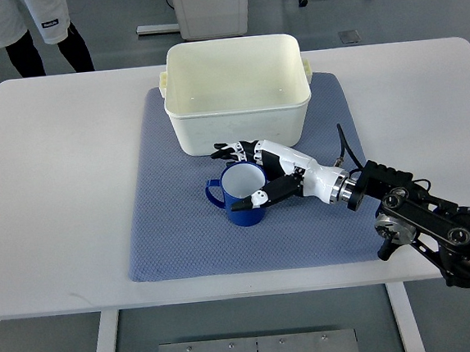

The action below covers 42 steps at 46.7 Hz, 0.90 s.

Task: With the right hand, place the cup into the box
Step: 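Close the right hand's fingers around the mug's rim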

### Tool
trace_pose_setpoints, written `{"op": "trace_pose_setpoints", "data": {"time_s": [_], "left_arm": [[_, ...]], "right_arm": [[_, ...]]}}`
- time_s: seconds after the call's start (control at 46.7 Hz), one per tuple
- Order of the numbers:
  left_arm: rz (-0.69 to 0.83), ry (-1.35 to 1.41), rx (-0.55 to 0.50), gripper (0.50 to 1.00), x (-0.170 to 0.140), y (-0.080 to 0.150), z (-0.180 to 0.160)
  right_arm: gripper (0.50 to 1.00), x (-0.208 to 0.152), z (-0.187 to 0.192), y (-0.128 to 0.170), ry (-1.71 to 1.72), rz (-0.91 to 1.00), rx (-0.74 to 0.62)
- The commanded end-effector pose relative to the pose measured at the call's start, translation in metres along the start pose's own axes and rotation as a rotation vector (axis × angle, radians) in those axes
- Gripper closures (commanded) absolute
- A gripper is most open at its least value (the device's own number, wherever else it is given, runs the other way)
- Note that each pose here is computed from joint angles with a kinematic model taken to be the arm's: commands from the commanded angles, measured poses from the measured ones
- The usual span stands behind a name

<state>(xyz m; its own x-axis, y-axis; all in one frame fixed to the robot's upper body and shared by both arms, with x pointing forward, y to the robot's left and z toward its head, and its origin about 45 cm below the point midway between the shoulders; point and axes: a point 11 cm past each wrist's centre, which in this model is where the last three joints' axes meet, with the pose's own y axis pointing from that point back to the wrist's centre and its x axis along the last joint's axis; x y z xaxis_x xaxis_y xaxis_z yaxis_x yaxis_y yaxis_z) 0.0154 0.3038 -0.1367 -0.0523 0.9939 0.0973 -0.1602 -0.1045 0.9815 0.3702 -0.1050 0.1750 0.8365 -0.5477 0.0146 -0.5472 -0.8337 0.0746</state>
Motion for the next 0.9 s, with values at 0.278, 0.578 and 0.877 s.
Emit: {"op": "trace_pose_setpoints", "data": {"time_s": [0.278,0.578,0.877], "left_arm": [[0.001,0.000,0.000,0.500,0.000,0.000,0.000],[0.001,0.000,0.000,0.500,0.000,0.000,0.000],[0.001,0.000,0.000,0.500,0.000,0.000,0.000]], "right_arm": [[0.515,0.000,0.010,-0.004,-0.005,0.040,-0.010],[0.515,-0.002,0.018,-0.003,-0.002,0.047,-0.024],[0.555,0.003,0.025,0.000,-0.015,0.068,-0.034]]}}
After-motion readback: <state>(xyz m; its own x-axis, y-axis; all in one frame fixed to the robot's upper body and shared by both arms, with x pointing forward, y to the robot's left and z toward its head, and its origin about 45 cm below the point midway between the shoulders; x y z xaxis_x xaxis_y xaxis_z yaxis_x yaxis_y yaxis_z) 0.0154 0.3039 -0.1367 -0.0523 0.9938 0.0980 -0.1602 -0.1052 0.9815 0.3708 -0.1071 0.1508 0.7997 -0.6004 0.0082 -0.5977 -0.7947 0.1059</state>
